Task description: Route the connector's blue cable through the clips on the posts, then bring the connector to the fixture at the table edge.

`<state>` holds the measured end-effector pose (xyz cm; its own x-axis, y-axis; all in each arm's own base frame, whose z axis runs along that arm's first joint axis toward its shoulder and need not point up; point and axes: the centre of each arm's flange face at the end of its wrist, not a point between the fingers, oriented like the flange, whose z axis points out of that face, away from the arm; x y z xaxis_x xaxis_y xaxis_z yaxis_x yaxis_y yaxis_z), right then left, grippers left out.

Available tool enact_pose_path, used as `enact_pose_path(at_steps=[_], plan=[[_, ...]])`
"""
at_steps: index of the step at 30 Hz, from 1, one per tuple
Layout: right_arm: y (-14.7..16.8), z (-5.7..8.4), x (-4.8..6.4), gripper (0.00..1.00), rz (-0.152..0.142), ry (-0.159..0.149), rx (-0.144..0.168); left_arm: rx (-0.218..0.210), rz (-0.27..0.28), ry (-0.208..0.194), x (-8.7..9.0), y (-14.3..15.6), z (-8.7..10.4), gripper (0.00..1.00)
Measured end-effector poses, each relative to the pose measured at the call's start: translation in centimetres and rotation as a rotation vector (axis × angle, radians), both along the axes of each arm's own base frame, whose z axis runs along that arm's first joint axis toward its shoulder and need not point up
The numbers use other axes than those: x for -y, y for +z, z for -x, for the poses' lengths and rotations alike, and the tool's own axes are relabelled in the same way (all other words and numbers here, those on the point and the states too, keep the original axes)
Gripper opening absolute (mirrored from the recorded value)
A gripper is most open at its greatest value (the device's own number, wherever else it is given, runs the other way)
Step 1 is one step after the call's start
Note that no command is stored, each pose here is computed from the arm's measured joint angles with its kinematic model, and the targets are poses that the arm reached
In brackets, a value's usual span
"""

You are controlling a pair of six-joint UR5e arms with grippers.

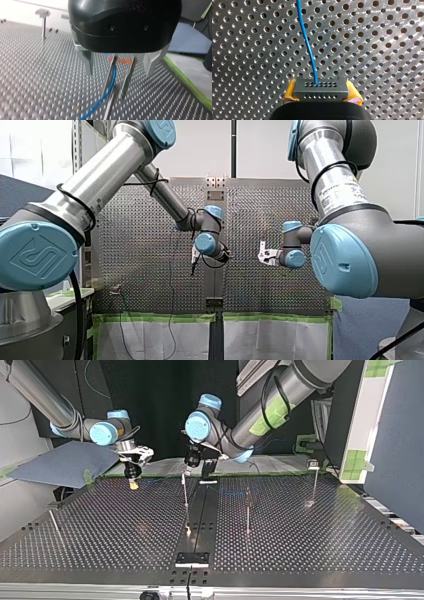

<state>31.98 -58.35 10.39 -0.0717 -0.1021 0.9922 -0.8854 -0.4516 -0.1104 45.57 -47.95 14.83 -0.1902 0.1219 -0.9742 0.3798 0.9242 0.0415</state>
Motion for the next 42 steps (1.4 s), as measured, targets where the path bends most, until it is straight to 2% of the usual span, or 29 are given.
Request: enact_pose_path(at_steps=[4, 10, 18, 28, 42], plan=[[0.0, 0.0, 0.0, 0.0, -0.003, 0.0, -0.001, -0.001, -0.004, -0.015, 0.9, 0.0, 1.0, 0.99], [-0.1, 0.0, -0.1, 0.0, -0.005, 0.001, -0.001, -0.002, 0.005, -0.011, 1.3, 0.0, 1.6, 0.99], [-0.1, 0.0, -0.1, 0.0, -0.007, 0.001, -0.002, -0.005, 0.016, -0.005, 1.3, 0.0, 1.6, 0.99], [0.0, 0.1, 0.0, 0.0, -0.005, -0.001, -0.001, -0.005, 0.041, 0.022, 1.1, 0.1, 1.4, 0.99], [0.0, 0.1, 0.0, 0.0, -0.007, 0.003, -0.002, -0.01, 0.044, 0.021, 1.2, 0.0, 1.5, 0.99]])
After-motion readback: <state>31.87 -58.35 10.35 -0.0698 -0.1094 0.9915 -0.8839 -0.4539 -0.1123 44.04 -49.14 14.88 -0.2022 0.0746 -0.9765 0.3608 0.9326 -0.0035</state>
